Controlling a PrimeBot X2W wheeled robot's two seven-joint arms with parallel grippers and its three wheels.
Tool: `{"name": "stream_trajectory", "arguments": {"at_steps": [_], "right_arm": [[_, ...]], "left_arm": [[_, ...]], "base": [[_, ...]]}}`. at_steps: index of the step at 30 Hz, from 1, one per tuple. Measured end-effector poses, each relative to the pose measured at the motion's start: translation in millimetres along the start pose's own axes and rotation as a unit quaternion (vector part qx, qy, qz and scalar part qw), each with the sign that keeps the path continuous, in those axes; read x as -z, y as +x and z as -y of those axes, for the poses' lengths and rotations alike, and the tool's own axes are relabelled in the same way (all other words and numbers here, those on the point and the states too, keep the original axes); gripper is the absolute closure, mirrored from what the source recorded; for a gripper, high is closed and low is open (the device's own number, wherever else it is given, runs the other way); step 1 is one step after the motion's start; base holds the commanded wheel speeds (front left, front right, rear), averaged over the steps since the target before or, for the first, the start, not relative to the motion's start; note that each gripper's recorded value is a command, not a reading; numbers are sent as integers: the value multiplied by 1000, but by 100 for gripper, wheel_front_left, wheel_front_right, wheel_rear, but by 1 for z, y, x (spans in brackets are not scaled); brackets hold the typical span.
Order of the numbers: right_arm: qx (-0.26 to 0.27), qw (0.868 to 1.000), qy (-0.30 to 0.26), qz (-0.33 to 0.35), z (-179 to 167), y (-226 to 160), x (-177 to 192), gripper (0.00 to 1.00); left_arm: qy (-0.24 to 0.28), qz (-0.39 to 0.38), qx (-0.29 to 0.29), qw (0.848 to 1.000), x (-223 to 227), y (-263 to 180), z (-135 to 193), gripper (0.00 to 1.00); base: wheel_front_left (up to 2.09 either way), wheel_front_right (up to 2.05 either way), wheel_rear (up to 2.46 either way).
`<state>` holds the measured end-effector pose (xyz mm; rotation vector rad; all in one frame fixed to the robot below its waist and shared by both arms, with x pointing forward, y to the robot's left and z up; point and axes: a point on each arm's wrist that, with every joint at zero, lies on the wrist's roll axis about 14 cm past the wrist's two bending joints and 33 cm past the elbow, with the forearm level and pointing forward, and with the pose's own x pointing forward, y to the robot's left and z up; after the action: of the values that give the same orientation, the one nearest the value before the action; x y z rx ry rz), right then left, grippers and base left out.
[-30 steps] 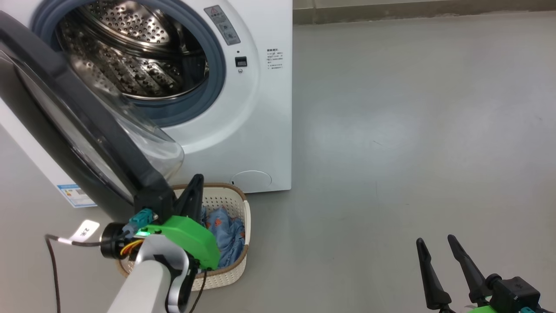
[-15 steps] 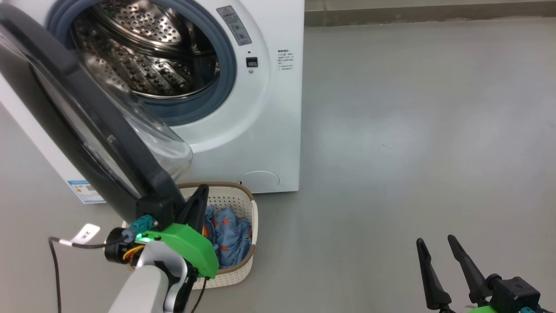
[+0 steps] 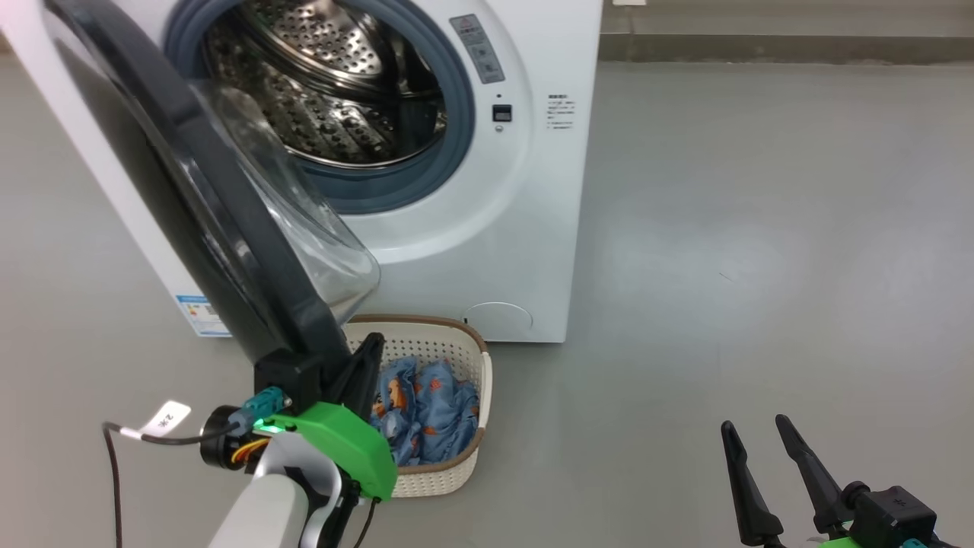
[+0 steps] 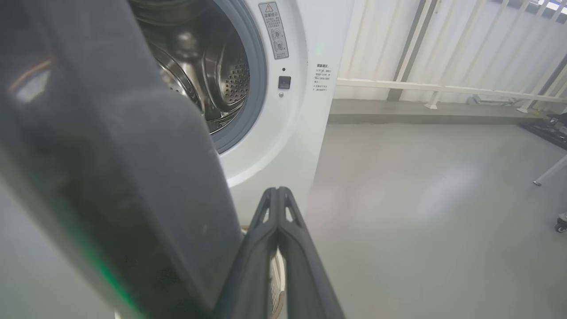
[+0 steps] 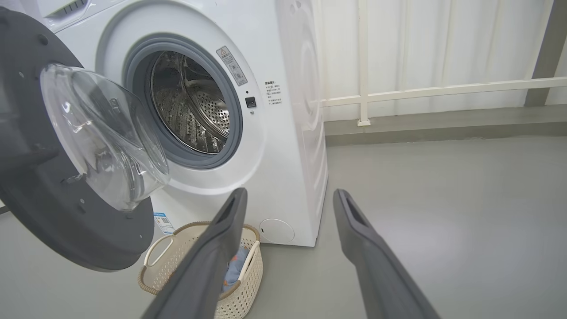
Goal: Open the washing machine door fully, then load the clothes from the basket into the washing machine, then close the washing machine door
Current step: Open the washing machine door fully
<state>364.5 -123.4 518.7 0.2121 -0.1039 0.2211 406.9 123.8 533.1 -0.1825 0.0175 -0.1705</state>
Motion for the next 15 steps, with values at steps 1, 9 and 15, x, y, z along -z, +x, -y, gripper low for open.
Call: {"name": "stream_trajectory", "arguments": {"at_steps": [1, 9, 15], "right_arm": [[-5, 1000, 0, -1, -3, 1, 0, 0], [-34, 999, 3, -7, -21, 11, 5, 0], [-63, 998, 7, -13, -39, 18, 10, 0]], "left_arm": [[-1, 1, -4, 1000, 0, -2, -2, 100], [0, 4, -28, 1000, -2, -15, -18, 100], [-4, 9, -50, 999, -3, -29, -32, 100]], "base": [[0, 0, 0], [0, 0, 0], [0, 0, 0]]}}
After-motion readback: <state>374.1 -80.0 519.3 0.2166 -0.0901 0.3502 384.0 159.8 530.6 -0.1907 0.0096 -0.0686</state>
